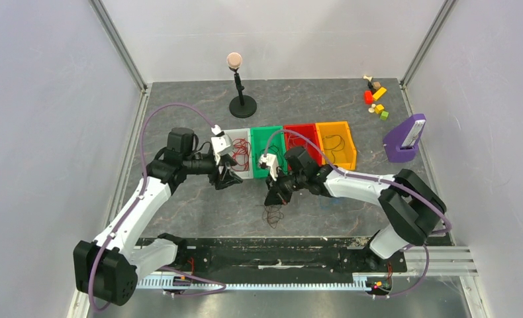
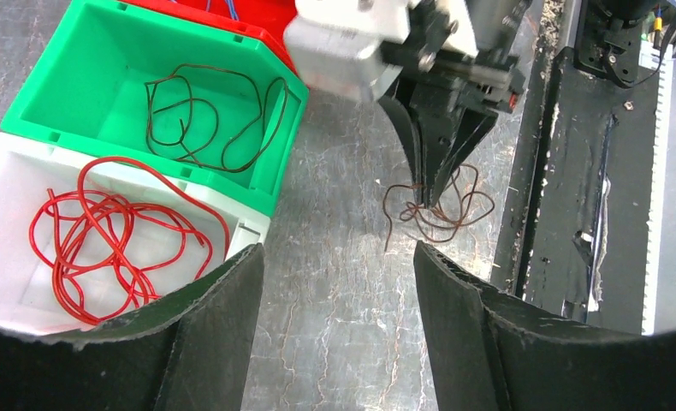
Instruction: Untangle the cables
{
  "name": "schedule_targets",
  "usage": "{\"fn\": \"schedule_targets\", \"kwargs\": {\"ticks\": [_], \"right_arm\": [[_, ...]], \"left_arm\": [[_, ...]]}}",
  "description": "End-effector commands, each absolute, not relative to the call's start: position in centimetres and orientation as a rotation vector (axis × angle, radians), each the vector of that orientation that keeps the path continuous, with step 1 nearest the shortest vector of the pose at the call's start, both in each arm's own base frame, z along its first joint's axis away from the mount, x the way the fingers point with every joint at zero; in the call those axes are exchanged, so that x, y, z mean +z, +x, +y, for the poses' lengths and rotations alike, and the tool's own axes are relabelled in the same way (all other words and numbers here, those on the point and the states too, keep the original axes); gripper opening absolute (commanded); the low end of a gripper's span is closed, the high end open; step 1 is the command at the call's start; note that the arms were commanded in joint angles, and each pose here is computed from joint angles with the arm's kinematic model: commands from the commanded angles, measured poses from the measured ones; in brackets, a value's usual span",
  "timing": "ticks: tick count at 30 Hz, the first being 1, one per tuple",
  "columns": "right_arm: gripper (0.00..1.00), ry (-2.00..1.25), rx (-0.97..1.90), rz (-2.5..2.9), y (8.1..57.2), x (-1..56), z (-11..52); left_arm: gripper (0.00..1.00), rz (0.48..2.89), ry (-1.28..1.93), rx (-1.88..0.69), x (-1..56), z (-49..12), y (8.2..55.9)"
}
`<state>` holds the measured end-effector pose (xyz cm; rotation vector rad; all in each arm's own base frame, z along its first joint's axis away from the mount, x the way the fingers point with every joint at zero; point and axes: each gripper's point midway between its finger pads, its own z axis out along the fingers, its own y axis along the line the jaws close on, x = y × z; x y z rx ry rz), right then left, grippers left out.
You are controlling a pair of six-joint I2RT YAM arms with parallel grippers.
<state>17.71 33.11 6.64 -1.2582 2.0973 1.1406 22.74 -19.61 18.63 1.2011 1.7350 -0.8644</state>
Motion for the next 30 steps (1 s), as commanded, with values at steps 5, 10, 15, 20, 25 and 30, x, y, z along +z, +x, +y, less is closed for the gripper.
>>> {"fn": "schedule_targets", "kwargs": {"ticks": [5,10,15,20,25,30], "right_arm": [[0.0,-1.295,1.178,1.741,18.8,18.2,35.1],[0.0,-1.426,1.156,1.611,18.2,21.5,34.9],[0.0,-1.466,1.139,1.533,18.0,24.1,34.8],[0.0,-1.435,1.115,1.458,18.3,27.6,34.9],[0.0,-1.416,1.076,1.395,18.4,30.2,34.6],[0.0,-1.403,1.073,1.364,18.5,31.7,34.7]], "left_arm": [[0.73,1.537,1.364,-0.877,19.3,-19.8,20.6],[0.77,1.432,1.441,-0.852,19.6,-19.9,19.9],[0.79,1.356,1.532,-0.809,18.8,-19.7,19.7],[0.8,1.213,1.609,-0.845,17.8,-19.9,17.2],[0.81,1.138,1.637,-0.852,16.9,-20.2,16.2],[0.81,1.149,1.621,-0.827,16.9,-20.6,17.0]]}}
